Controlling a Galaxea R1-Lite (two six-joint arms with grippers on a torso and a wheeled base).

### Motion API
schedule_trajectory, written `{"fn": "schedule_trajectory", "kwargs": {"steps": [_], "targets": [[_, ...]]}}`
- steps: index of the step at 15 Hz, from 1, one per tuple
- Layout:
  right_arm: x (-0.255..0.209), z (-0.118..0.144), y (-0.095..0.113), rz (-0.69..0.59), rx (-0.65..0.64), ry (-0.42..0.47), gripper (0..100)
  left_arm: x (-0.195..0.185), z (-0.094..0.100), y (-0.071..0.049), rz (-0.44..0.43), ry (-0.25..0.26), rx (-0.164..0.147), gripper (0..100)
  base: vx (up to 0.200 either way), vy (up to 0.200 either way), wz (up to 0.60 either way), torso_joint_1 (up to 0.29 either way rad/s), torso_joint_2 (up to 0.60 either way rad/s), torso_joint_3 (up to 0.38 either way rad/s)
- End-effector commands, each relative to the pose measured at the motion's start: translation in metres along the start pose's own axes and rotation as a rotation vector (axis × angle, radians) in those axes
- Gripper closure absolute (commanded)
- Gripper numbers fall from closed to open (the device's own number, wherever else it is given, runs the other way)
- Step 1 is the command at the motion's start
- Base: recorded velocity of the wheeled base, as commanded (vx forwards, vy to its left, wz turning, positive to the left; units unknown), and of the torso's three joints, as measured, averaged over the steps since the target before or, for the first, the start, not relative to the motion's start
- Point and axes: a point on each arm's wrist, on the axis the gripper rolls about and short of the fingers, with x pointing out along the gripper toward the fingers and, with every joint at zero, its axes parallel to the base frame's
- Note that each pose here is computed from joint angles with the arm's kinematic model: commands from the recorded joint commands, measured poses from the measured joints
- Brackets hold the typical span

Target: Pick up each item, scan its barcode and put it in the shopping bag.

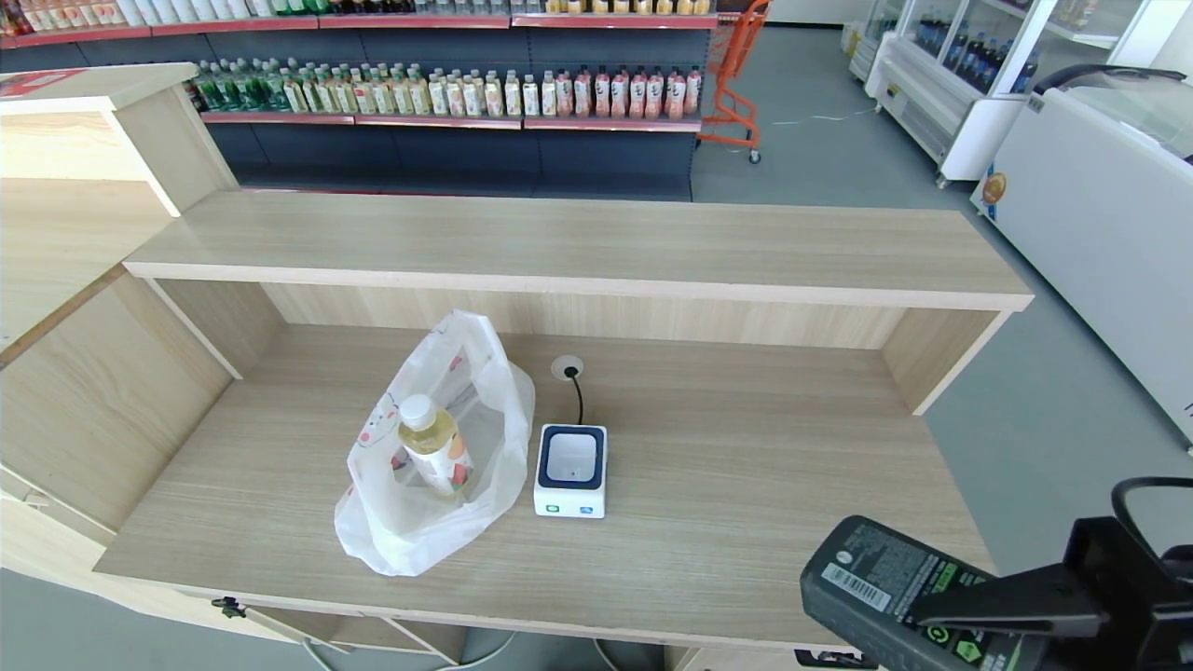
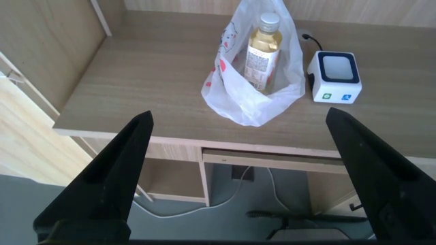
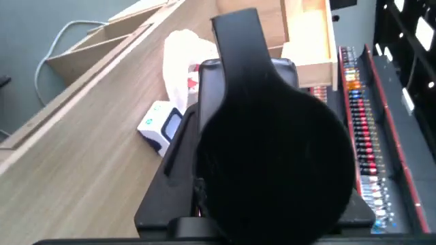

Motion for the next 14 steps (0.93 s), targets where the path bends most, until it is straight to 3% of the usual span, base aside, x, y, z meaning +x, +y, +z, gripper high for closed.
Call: {"fn": "schedule_trajectory", "kwargs": {"steps": [1, 2, 4, 6, 8, 9, 11, 13, 14], "targets": [[-0.005, 0.006, 0.003, 0.000, 0.152, 0.014, 100, 0.000, 0.000, 0.000, 0.000, -0.001, 0.000, 0, 0.000, 0.000, 0.00, 0.000, 0.00, 0.000], [-0.006, 0.006, 0.002, -0.003, 0.219, 0.017, 100, 0.000, 0.000, 0.000, 0.000, -0.001, 0.000, 0, 0.000, 0.000, 0.00, 0.000, 0.00, 0.000], [-0.009, 0.004, -0.003, -0.026, 0.498, 0.036, 100, 0.000, 0.000, 0.000, 0.000, -0.001, 0.000, 0, 0.000, 0.000, 0.00, 0.000, 0.00, 0.000], [-0.016, -0.001, -0.008, -0.059, 0.612, 0.108, 100, 0.000, 0.000, 0.000, 0.000, -0.001, 0.000, 0, 0.000, 0.000, 0.00, 0.000, 0.00, 0.000], [-0.027, -0.008, -0.014, -0.136, 1.045, 0.167, 100, 0.000, 0.000, 0.000, 0.000, -0.001, 0.000, 0, 0.000, 0.000, 0.00, 0.000, 0.00, 0.000], [-0.030, -0.011, -0.028, -0.199, 1.280, 0.187, 100, 0.000, 0.000, 0.000, 0.000, -0.001, 0.000, 0, 0.000, 0.000, 0.00, 0.000, 0.00, 0.000], [-0.029, -0.028, -0.043, -0.366, 1.726, 0.320, 100, 0.000, 0.000, 0.000, 0.000, -0.001, 0.000, 0, 0.000, 0.000, 0.00, 0.000, 0.00, 0.000], [-0.015, -0.042, -0.031, -0.484, 2.128, 0.420, 100, 0.000, 0.000, 0.000, 0.000, -0.001, 0.000, 0, 0.000, 0.000, 0.00, 0.000, 0.00, 0.000], [-0.010, -0.052, -0.022, -0.496, 2.235, 0.463, 100, 0.000, 0.000, 0.000, 0.000, -0.001, 0.000, 0, 0.000, 0.000, 0.00, 0.000, 0.00, 0.000]]}}
